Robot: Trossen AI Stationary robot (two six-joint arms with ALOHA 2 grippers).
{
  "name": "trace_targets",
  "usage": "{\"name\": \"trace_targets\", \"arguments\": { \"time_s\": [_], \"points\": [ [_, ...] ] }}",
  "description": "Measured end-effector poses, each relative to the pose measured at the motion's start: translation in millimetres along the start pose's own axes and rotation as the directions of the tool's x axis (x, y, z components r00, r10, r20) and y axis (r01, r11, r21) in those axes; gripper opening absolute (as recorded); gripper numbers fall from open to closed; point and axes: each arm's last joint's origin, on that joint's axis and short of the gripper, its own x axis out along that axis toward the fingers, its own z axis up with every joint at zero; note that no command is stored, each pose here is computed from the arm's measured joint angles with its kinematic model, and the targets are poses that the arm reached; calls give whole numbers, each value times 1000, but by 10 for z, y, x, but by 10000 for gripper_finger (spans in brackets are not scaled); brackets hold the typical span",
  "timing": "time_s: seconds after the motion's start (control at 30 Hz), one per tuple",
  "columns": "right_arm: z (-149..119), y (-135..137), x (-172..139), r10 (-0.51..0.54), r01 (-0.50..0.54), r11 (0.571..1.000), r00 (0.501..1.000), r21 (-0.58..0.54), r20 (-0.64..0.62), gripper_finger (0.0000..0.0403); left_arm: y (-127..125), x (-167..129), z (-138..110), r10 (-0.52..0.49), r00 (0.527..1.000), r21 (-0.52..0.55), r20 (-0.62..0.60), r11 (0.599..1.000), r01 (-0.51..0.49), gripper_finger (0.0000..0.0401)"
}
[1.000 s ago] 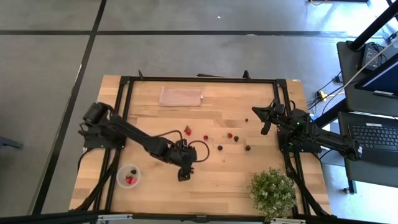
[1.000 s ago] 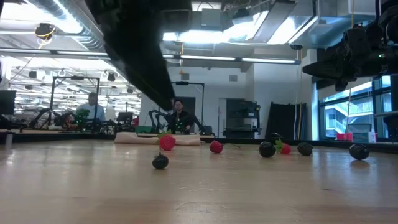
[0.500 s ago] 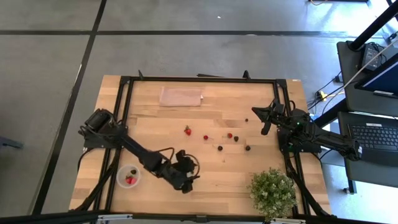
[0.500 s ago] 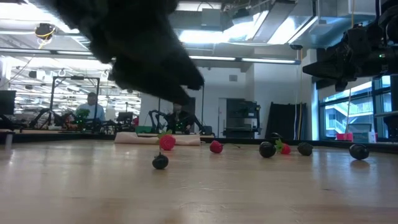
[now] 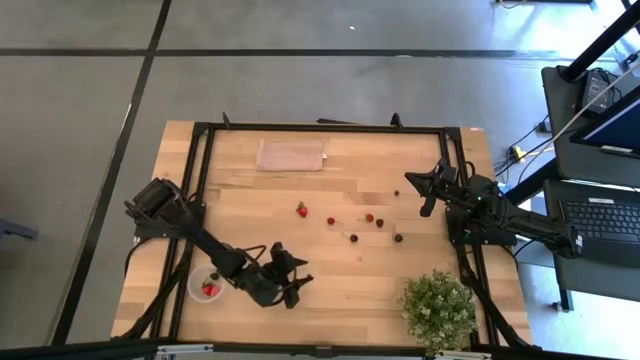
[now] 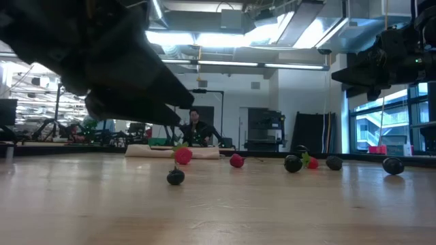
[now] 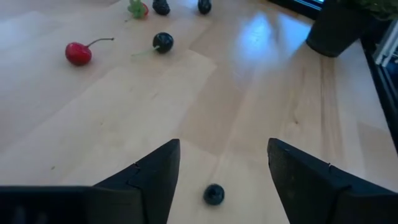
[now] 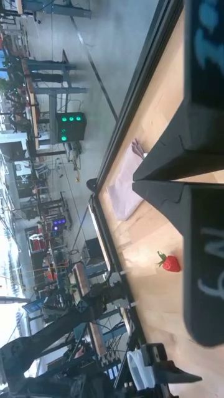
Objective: Pick and placing Produce into tupperware
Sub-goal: Put the bottom blueberry into the transparent bin
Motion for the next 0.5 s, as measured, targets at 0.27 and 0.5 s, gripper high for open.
{"name": "trace_targets", "arguments": {
  "time_s": [0.27, 0.5],
  "points": [
    [0, 0, 0, 0, 0, 1000, 1000, 3, 0, 13, 33, 121, -197, 28, 1000, 21, 3, 999, -28, 220],
    [0, 0, 0, 0, 0, 1000, 1000, 4, 0, 13, 25, 258, -382, -6, 999, -17, 33, 1000, 6, 208]
  ]
}}
